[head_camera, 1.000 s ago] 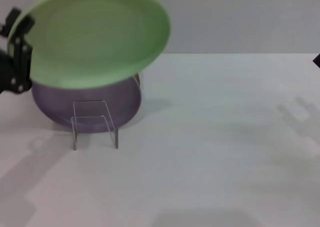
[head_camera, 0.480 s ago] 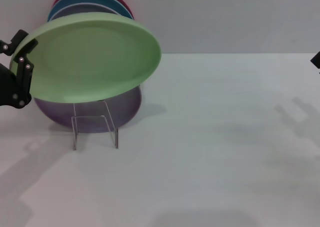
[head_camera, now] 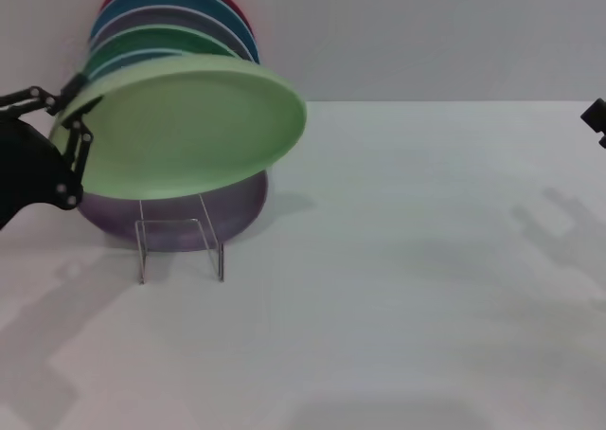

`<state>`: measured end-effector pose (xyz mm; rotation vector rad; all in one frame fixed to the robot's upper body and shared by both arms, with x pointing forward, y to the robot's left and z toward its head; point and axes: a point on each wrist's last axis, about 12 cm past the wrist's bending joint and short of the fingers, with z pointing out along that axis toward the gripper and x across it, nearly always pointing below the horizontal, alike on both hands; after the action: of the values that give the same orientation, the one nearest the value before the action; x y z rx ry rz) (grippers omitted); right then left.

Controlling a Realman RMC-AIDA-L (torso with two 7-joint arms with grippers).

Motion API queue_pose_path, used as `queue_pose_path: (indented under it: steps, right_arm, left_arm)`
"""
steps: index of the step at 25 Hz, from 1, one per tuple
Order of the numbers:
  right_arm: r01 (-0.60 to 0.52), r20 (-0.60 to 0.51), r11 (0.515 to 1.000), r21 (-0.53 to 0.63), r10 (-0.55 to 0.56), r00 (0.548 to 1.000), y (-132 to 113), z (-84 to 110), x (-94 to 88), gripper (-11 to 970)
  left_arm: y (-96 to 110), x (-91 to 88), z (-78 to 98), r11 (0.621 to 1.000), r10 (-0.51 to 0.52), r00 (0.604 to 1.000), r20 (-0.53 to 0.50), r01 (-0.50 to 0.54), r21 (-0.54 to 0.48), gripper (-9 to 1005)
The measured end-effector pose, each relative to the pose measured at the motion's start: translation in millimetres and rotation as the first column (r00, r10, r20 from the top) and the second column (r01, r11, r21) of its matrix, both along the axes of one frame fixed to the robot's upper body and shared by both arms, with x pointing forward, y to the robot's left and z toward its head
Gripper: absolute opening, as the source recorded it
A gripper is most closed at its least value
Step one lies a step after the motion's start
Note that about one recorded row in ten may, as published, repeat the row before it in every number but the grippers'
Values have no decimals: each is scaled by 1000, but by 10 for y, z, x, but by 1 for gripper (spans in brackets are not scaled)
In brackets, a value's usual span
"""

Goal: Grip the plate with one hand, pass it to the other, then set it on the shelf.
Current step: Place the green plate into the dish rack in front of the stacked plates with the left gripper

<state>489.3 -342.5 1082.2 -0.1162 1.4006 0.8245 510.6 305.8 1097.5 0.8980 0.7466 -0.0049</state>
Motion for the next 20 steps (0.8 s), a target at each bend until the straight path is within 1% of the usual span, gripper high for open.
queue_pose_path:
  steps: [9, 16, 20]
  right_arm:
    - [-17, 9, 1000, -11, 18, 1000, 22, 18, 25, 789]
    - [-25, 16, 1000, -17, 25, 1000, 39, 35, 54, 789]
    - [-28, 19, 999, -18, 28, 999, 46, 42, 67, 789]
  left_arm:
    - [26, 15, -84, 997, 40, 999, -33, -38, 66, 104]
    - [41, 20, -131, 995, 66, 996, -59, -61, 84, 135]
    - [16, 8, -169, 993, 80, 994, -67, -74, 90, 152]
